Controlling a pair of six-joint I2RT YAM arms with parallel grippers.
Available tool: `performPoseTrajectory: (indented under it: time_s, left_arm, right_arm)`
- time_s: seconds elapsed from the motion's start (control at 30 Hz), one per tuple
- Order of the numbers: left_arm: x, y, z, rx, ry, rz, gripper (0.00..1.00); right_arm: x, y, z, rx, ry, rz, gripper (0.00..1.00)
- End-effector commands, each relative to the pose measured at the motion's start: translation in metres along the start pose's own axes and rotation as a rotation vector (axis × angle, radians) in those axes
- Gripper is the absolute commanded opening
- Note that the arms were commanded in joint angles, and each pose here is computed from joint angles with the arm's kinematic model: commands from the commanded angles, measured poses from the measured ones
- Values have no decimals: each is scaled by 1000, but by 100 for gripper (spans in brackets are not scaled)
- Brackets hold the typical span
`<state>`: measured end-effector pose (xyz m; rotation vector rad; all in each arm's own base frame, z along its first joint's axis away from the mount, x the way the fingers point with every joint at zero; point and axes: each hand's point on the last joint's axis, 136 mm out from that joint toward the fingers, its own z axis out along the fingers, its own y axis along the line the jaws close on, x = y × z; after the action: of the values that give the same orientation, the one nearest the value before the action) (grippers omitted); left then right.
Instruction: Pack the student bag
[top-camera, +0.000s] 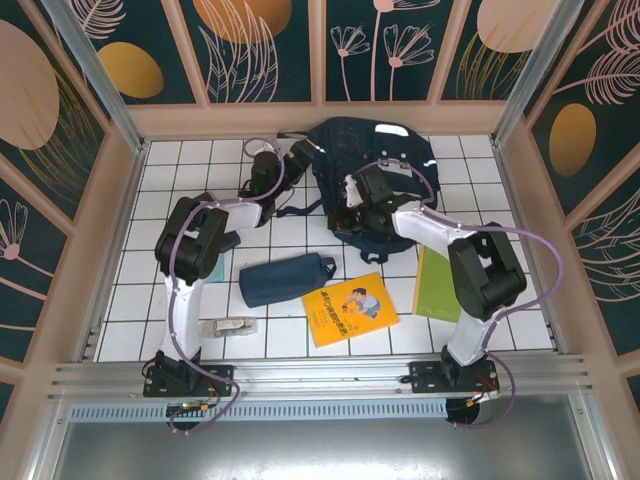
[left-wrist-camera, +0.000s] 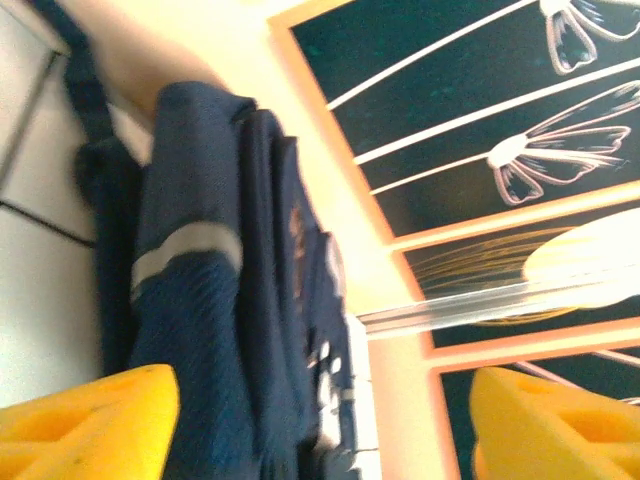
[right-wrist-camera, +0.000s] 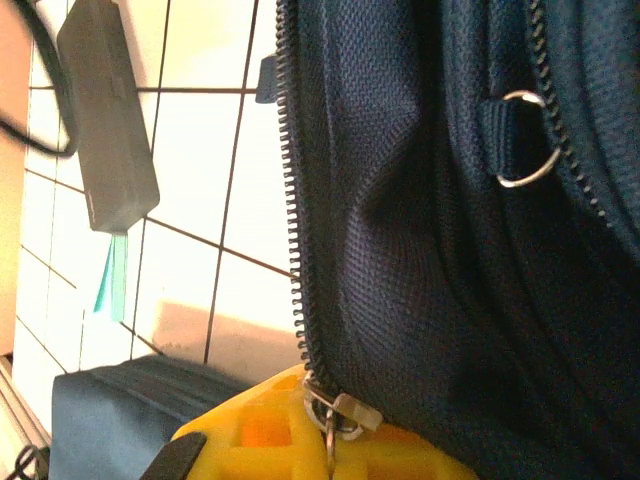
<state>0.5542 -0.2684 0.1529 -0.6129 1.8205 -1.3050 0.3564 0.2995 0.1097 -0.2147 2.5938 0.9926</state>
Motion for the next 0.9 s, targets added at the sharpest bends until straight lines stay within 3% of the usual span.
performPoseTrajectory:
  time_s: [0.0,0.13,0.27,0.47,0.57,0.67,0.77,0.8,0.87]
  left_arm:
    - [-5,-18,-34,-25,24,91,81]
    - [11,-8,-71,-67,57,73,81]
    - [39,3,-80,-40,111,-16,81]
    - [84,-12,-41,54,231,-67,79]
    - [98,-14,-26,83,261,-77,72]
    - [106,-5,-16,87,272,-98,52]
    - [102,4,-13,76,243,-97,5]
    - [101,6,-13,67,233,-85,0]
    - [93,9,-12,49,202,-64,0]
  right_arm:
    - [-42,41,-6,-125,-109,-82,0]
    - [-46,45,-7,-162,-102,-90,0]
    - [-40,53,-11,-210,-80,-82,0]
    - [-19,59,-18,-239,-38,-47,0]
    - [-5,65,-23,-250,-29,-31,0]
    - [7,62,-28,-236,-25,4,0]
    - [25,44,-27,-178,13,87,0]
    - [36,35,-26,-142,38,124,0]
    - [62,9,-28,-34,93,204,0]
